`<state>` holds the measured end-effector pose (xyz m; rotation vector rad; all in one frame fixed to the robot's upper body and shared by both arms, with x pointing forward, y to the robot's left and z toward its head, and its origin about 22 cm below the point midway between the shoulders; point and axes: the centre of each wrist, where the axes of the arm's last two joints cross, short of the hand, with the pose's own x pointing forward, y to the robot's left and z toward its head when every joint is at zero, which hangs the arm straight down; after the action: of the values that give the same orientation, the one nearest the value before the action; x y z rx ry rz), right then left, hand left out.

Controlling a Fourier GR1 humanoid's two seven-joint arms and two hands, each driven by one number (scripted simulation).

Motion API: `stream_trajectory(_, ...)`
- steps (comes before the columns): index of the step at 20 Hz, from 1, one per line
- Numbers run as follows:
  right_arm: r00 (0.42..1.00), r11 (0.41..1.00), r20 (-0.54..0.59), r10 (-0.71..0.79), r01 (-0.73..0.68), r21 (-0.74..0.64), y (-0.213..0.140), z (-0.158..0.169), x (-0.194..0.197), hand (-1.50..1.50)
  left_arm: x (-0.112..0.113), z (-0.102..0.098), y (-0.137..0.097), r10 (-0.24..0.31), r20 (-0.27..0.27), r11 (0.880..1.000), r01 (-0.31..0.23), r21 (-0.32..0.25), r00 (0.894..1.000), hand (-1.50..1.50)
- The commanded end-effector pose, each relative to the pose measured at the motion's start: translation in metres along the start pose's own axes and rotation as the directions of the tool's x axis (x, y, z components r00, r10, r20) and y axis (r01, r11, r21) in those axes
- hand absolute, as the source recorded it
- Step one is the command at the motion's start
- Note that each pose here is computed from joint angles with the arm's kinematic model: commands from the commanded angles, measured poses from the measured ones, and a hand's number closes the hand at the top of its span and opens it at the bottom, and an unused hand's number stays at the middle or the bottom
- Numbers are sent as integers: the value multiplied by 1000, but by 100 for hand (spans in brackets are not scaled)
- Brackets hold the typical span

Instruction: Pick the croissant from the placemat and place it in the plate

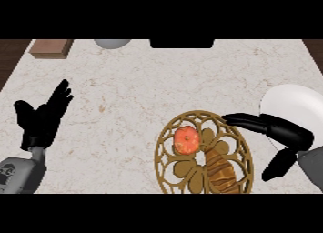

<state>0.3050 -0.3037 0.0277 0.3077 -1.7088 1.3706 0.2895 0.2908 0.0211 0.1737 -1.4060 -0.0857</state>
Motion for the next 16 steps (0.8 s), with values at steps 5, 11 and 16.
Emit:
stream_trajectory(5,989,973,-13,144,-139,183,25,-4,14,-150,10,6,-18,3,13,1000,-3,17,1000,0)
stream_trajectory(11,964,938,-86,252,-222,265,19,-26,24,-150,-18,4,-9,-2,-13,1000,2,-2,1000,0)
stream_trajectory(16,956,916,-100,276,-230,328,28,-28,22,-150,5,3,-3,-11,-17,1000,11,-5,1000,0)
